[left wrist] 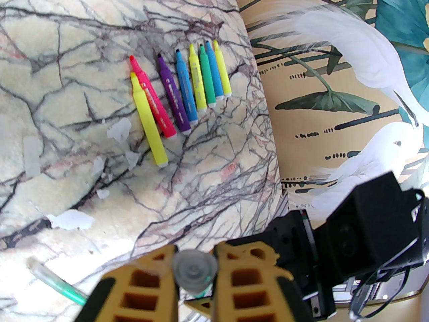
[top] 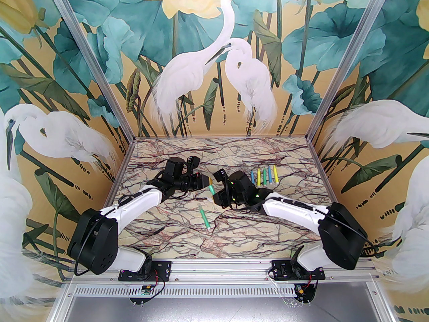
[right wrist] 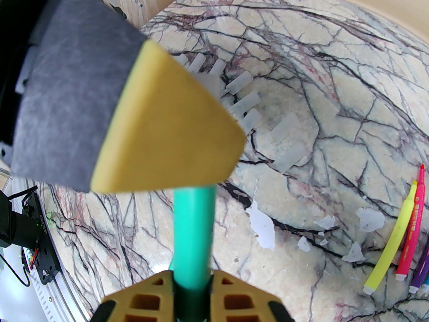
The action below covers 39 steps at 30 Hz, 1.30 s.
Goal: Open the pen caps
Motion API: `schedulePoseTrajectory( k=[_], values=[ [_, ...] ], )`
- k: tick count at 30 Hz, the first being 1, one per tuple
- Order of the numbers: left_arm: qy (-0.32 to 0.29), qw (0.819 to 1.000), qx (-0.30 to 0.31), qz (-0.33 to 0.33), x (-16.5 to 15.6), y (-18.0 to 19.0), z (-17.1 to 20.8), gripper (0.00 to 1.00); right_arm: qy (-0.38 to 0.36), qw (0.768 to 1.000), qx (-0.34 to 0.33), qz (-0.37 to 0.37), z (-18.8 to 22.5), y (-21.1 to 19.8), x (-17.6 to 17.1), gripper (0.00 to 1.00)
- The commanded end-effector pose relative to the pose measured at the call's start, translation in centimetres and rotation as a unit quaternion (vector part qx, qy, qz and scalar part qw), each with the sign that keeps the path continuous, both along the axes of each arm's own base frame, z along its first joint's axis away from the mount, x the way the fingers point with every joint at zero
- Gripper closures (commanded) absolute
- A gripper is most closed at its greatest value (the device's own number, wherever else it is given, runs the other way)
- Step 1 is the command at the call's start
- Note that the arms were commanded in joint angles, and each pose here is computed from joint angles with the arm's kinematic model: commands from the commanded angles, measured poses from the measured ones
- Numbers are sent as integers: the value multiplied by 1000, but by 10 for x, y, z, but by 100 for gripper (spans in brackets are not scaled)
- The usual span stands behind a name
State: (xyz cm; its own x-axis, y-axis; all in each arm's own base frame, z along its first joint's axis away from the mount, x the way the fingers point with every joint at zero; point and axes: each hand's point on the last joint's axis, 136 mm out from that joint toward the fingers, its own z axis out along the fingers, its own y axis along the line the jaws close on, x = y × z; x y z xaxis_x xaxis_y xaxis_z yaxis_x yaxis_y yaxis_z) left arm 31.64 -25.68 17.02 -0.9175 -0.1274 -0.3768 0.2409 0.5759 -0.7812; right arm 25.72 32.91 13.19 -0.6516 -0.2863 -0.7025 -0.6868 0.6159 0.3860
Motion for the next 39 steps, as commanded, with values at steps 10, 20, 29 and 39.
schedulePoseTrajectory(
  k=[10,20,29,39],
  values=[
    [-48,994,9,99,57,24,35,100,56,995,-75,36,-47,-36,-45,100],
    [-33,994,12,106,65,25,34,100,54,995,-76,23,-55,-45,-46,100],
    [-22,995,9,102,69,22,33,100,54,996,-75,10,-56,-54,-43,100],
    [-33,998,-39,-26,37,-10,40,100,37,999,-16,22,-15,-34,-19,83]
  ],
)
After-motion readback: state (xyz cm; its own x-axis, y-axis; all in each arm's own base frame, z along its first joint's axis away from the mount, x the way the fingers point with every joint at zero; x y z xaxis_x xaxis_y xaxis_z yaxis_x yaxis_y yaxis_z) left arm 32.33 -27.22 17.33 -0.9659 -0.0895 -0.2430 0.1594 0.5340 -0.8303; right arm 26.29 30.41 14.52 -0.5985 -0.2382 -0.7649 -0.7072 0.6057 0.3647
